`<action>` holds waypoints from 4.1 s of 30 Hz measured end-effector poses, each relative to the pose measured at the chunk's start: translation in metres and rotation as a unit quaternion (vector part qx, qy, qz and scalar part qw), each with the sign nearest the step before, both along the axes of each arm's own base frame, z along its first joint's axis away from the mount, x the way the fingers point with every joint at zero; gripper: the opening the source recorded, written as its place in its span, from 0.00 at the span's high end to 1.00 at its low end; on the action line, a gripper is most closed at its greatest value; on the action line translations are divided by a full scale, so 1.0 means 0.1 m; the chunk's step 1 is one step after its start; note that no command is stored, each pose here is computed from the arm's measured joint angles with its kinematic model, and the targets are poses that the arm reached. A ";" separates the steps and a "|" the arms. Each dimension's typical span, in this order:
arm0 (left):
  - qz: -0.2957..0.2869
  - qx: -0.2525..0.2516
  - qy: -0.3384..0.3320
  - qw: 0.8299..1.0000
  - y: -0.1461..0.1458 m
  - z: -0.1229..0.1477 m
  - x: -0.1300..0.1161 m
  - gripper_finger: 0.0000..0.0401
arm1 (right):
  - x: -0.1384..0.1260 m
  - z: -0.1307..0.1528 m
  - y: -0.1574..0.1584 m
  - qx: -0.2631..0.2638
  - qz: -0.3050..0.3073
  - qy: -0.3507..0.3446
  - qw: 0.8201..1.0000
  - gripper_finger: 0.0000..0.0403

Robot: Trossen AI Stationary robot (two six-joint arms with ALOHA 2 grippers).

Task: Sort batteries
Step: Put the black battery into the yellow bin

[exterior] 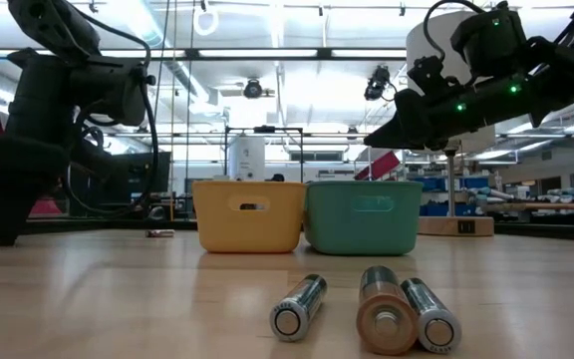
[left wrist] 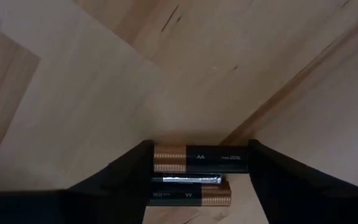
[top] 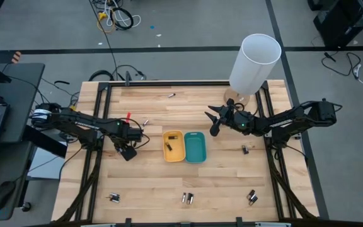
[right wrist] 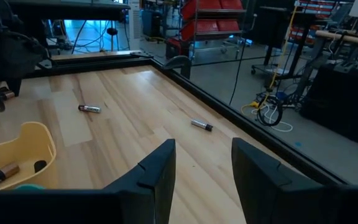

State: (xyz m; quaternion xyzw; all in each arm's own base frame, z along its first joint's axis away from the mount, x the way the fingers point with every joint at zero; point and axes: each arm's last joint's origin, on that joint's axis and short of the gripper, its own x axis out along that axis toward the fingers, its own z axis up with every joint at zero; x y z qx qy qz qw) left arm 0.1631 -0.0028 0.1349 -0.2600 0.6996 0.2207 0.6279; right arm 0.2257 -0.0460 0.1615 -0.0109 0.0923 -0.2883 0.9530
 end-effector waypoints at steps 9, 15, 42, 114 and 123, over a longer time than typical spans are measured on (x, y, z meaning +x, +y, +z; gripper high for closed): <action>-0.055 0.019 -0.056 0.997 0.01 0.24 0.24 0.36 | 0.00 0.00 0.00 0.021 -0.005 -0.014 1.000 0.65; -0.105 0.072 -0.114 0.985 0.04 0.51 0.45 0.36 | -0.01 -0.04 0.00 0.027 -0.008 0.004 1.000 0.65; -0.245 0.143 -0.353 0.891 0.04 0.51 1.28 0.32 | -0.03 -0.10 -0.01 0.055 -0.019 0.023 0.998 0.65; 0.087 0.029 0.000 0.996 -0.15 0.23 -0.13 0.13 | -0.05 -0.14 -0.05 0.043 -0.024 0.052 0.997 0.65; 0.033 0.025 0.028 0.999 -0.15 0.13 -0.08 0.05 | -0.05 -0.14 -0.05 0.045 -0.018 0.051 0.997 0.65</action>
